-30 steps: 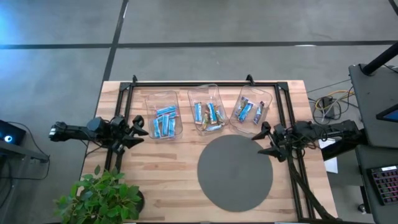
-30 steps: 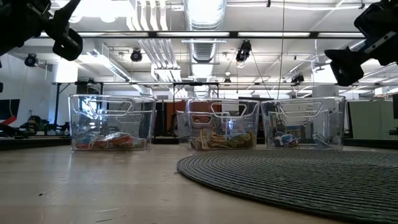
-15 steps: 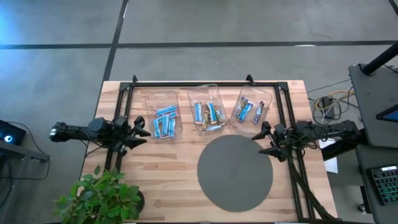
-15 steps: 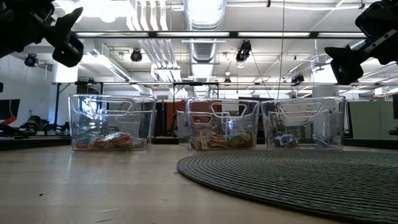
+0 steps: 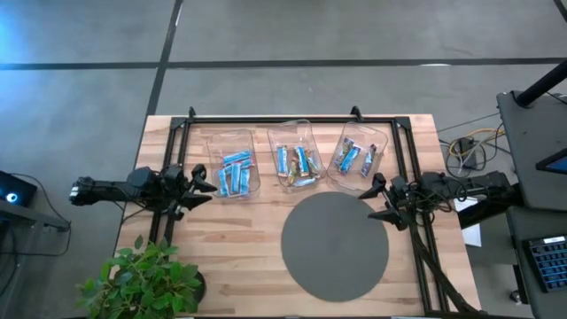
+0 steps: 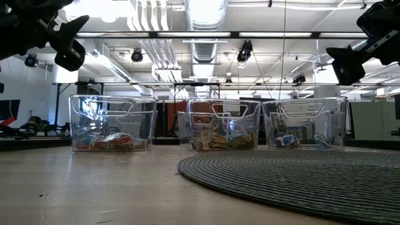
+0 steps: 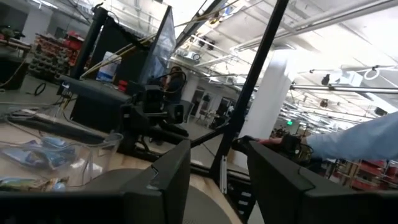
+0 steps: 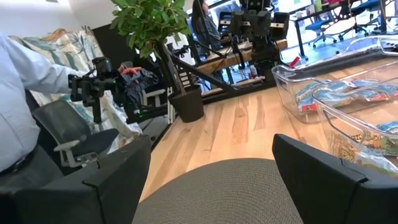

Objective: Pick and place Granola Bars by type
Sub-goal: Return to Home Position

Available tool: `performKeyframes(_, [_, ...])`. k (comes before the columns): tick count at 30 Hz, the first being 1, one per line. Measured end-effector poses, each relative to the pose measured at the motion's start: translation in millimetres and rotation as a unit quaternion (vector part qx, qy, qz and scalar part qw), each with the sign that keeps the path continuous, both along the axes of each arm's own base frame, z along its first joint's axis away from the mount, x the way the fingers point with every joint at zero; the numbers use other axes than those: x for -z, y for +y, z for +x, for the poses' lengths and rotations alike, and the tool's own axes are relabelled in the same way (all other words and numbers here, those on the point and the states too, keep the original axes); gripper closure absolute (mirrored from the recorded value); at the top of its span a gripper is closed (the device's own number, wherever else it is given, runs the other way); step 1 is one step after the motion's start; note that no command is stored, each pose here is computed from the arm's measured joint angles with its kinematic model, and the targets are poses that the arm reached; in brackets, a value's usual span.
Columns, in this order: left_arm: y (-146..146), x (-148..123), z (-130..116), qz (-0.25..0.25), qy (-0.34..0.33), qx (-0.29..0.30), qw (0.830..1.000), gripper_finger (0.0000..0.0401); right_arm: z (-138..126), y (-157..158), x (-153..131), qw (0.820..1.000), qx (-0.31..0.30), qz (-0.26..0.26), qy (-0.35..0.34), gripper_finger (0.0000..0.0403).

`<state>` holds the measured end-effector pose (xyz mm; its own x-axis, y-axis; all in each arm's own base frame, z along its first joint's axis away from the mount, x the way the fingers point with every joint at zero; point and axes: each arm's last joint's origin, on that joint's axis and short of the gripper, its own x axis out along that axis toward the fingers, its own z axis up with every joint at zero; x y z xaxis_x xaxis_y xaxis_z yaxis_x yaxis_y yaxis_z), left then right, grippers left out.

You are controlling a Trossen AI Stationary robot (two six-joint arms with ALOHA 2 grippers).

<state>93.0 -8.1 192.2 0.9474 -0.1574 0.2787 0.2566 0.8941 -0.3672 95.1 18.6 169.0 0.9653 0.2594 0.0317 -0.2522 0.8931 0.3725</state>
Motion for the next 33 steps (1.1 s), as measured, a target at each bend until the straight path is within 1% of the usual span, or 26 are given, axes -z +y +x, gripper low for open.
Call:
performKeyframes(11, [6.0,0.4,0.4,0.0,0.002,-0.032,0.999,0.0259,0.0,0.0,0.0,1.0,0.0,0.0,0.0,0.0078])
performKeyframes(17, [6.3,-0.9,0.2,0.0,-0.005,-0.034,0.999,0.0259,0.0,0.1,0.0,1.0,0.0,0.0,0.0,0.0078])
performKeyframes(20, [6.4,4.1,3.5,0.001,0.025,-0.034,0.999,0.0259,0.0,0.0,0.0,1.0,0.0,0.0,0.0,0.0078])
performKeyframes(25, [6.4,7.6,5.6,0.001,0.045,-0.034,0.998,0.0259,0.0,0.0,0.1,1.0,0.0,0.0,0.0,0.0078])
performKeyframes(33, [6.4,7.9,6.0,0.001,0.047,-0.034,0.998,0.0259,0.0,0.0,0.0,1.0,-0.001,0.0,0.0,0.0078])
